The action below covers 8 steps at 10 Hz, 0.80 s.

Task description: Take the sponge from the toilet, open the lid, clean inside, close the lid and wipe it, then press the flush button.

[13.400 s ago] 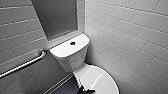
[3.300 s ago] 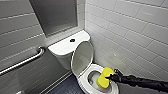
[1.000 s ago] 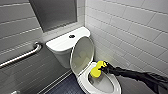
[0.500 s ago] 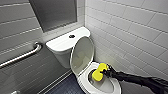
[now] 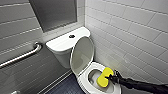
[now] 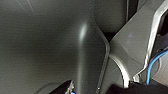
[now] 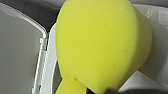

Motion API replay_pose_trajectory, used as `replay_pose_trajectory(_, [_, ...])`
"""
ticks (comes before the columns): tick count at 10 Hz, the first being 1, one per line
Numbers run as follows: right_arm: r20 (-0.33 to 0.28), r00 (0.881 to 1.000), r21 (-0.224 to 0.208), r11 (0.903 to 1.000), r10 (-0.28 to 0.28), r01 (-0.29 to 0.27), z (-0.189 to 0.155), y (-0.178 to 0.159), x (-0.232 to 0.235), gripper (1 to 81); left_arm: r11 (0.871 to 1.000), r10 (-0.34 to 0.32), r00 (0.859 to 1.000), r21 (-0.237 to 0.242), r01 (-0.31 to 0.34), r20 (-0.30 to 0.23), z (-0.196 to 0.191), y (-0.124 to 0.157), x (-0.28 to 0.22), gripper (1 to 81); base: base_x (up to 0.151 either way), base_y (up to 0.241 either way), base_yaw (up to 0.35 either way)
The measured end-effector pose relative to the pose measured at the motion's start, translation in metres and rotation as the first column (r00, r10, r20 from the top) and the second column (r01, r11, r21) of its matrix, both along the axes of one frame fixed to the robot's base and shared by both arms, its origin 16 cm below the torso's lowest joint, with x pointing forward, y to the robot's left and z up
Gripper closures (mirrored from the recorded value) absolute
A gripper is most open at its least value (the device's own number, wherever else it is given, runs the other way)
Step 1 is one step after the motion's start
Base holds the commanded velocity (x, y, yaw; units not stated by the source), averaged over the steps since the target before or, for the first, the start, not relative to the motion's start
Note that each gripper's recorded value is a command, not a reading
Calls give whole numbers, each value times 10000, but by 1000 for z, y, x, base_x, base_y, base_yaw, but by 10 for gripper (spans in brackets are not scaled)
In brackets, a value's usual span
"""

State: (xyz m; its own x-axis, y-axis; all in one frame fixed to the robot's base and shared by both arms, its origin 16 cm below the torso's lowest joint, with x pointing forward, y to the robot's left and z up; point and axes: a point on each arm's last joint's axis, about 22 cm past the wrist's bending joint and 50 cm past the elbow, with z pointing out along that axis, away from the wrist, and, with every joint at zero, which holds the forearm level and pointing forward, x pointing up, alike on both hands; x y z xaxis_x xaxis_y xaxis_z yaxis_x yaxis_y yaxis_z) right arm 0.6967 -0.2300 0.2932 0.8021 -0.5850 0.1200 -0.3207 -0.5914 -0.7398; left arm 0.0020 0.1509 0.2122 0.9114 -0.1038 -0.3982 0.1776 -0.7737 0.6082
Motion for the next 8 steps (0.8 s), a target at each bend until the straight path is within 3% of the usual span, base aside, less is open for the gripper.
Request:
replay_pose_trajectory(5, [-284,9985,246,9986,-467,474,3,-48,-56,811,10000,7,10000,-34,-7,3,-3,-11,-3,10,0,0,0])
replay_pose_trajectory(8, [-91,9929,808,9896,-1188,1192,1,-62,-84,811,10000,25,10000,-90,-25,9,-2,-15,-2,10,0,0,0])
